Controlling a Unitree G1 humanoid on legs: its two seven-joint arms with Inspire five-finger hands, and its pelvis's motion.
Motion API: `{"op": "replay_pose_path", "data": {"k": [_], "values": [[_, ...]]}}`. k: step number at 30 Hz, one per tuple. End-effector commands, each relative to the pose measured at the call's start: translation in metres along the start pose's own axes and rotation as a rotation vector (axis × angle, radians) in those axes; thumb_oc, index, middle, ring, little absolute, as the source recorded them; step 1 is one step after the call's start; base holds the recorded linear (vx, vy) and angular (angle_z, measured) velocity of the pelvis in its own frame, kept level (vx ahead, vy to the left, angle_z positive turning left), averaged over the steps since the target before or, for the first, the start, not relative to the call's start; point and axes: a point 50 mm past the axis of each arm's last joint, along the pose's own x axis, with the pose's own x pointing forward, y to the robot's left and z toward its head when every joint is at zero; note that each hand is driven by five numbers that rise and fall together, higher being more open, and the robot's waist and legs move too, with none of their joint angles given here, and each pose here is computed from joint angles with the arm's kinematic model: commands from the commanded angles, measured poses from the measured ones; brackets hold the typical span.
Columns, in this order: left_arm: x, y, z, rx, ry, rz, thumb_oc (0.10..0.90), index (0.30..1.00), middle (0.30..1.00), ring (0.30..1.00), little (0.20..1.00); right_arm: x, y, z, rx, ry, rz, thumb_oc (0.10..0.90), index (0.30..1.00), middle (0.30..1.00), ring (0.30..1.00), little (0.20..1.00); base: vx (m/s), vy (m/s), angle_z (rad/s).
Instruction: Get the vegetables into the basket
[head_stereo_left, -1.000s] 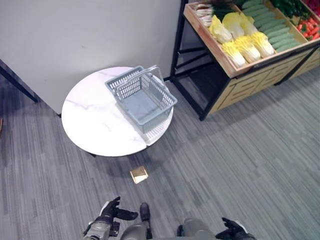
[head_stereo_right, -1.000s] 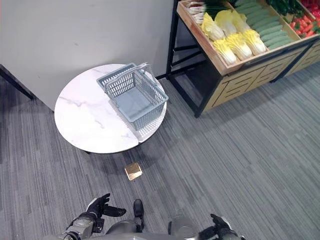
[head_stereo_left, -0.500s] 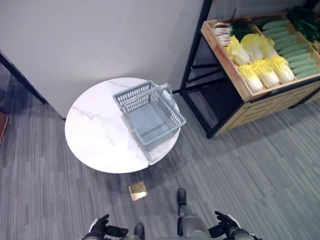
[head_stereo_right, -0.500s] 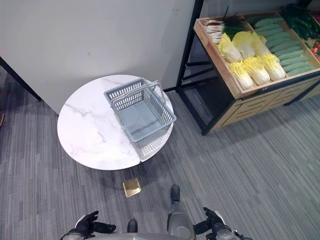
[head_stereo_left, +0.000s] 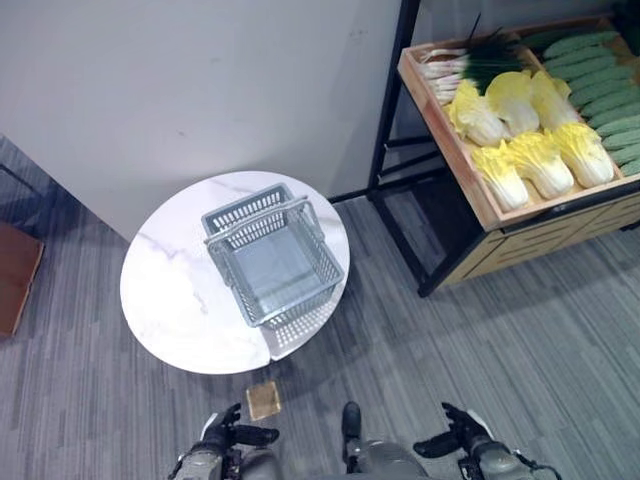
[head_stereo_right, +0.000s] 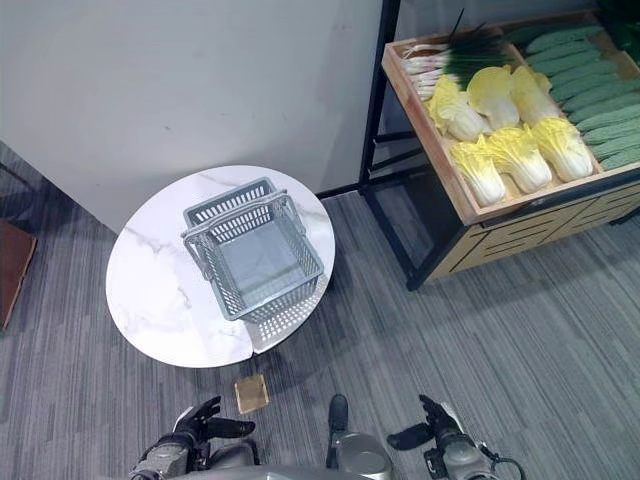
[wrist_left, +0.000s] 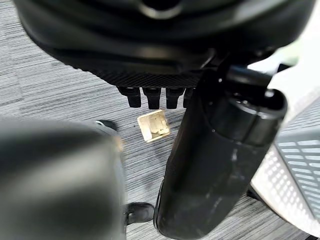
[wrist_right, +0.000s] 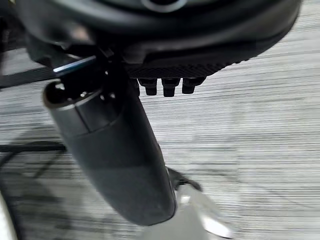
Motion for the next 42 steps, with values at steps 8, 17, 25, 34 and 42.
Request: {"op": "replay_pose_path", "data": {"k": [8, 17, 25, 34, 42], "values": [[-0.001, 0.024, 0.002, 0.100, -0.030, 0.047, 0.900, 1.000, 1.000, 1.000, 1.000, 0.000, 0.000, 0.003, 0.027, -0.018, -0.016, 0.900, 1.000, 1.000, 1.000, 1.000, 0.07, 0.214, -0.38], [-0.005, 0.034, -0.014, 0.020, 0.034, 0.074, 0.900, 1.000, 1.000, 1.000, 1.000, 0.001, 0.012, 0.006, 0.032, -0.023, 0.017, 0.900, 1.000, 1.000, 1.000, 1.000, 0.03, 0.071, -0.16], [-0.010, 0.038, -0.030, -0.003, 0.065, 0.087, 0.900, 1.000, 1.000, 1.000, 1.000, -0.005, -0.030, -0.017, 0.199, 0.048, -0.180, 0.900, 1.000, 1.000, 1.000, 1.000, 0.01, -0.052, -0.01], [-0.016, 0.038, -0.048, -0.082, 0.094, 0.073, 0.900, 1.000, 1.000, 1.000, 1.000, -0.079, -0.168, 0.159, -0.302, -0.706, -0.682, 0.900, 1.000, 1.000, 1.000, 1.000, -0.01, -0.015, -0.04], [-0.016, 0.043, -0.047, -0.063, 0.103, 0.066, 0.900, 1.000, 1.000, 1.000, 1.000, -0.181, -0.138, 0.282, -0.752, -1.293, -0.757, 0.900, 1.000, 1.000, 1.000, 1.000, 0.01, -0.004, 0.01]]}}
